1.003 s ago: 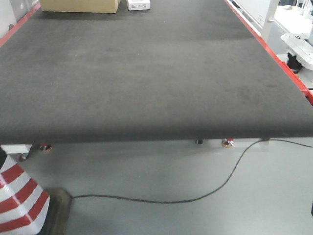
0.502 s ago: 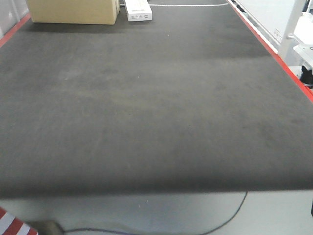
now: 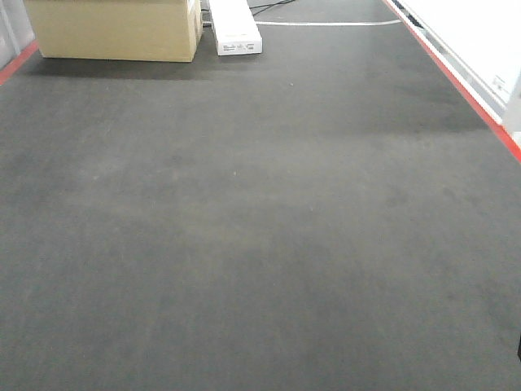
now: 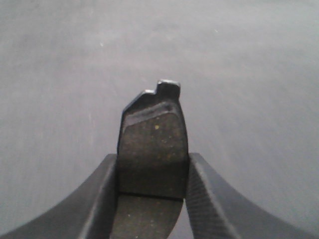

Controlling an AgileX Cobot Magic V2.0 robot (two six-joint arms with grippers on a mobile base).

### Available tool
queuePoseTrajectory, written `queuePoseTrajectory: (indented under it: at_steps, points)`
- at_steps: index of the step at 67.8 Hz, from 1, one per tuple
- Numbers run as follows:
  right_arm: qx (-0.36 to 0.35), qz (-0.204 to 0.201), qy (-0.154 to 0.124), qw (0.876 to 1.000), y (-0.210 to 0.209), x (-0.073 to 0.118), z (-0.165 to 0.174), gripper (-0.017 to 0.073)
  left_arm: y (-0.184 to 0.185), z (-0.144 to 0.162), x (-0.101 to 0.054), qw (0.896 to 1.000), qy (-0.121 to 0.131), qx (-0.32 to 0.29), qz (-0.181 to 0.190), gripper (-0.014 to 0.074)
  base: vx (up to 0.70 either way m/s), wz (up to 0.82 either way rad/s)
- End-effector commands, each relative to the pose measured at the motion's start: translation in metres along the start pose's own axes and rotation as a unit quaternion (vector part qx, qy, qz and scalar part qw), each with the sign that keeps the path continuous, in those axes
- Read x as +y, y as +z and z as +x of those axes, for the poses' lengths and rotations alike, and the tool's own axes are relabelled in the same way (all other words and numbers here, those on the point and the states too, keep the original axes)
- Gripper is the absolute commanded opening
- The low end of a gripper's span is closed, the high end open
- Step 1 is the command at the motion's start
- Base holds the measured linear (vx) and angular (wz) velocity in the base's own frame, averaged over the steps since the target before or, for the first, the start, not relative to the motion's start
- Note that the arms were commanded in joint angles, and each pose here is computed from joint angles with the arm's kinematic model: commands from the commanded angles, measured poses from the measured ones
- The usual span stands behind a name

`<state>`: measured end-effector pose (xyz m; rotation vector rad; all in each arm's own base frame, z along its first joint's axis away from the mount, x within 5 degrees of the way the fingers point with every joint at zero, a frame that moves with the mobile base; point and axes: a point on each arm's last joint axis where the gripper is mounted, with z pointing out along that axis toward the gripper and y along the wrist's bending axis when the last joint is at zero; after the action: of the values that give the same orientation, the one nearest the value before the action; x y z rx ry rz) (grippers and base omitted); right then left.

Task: Move and align brake pads A on conveyor
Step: 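Lower the left gripper's brake pad toward the conveyor belt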

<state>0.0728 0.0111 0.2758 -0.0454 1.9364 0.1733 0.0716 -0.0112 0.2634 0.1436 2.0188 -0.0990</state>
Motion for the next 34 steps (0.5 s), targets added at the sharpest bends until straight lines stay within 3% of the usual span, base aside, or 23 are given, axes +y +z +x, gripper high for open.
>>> queuePoseTrajectory:
  at_steps: [1, 34]
  points:
    - [-0.055, -0.003, -0.003, 0.998, -0.0035, 0.0013, -0.0164, -0.0007, -0.0042, -0.0169, -0.0002, 0.998, -0.004, -0.057, 0.001, -0.0006, 0.32, 0.03]
    - [-0.055, -0.003, -0.003, 0.998, -0.0035, 0.0013, -0.0164, -0.0007, -0.0042, -0.0169, -0.0002, 0.998, -0.004, -0.057, 0.001, -0.0006, 0.21, 0.05]
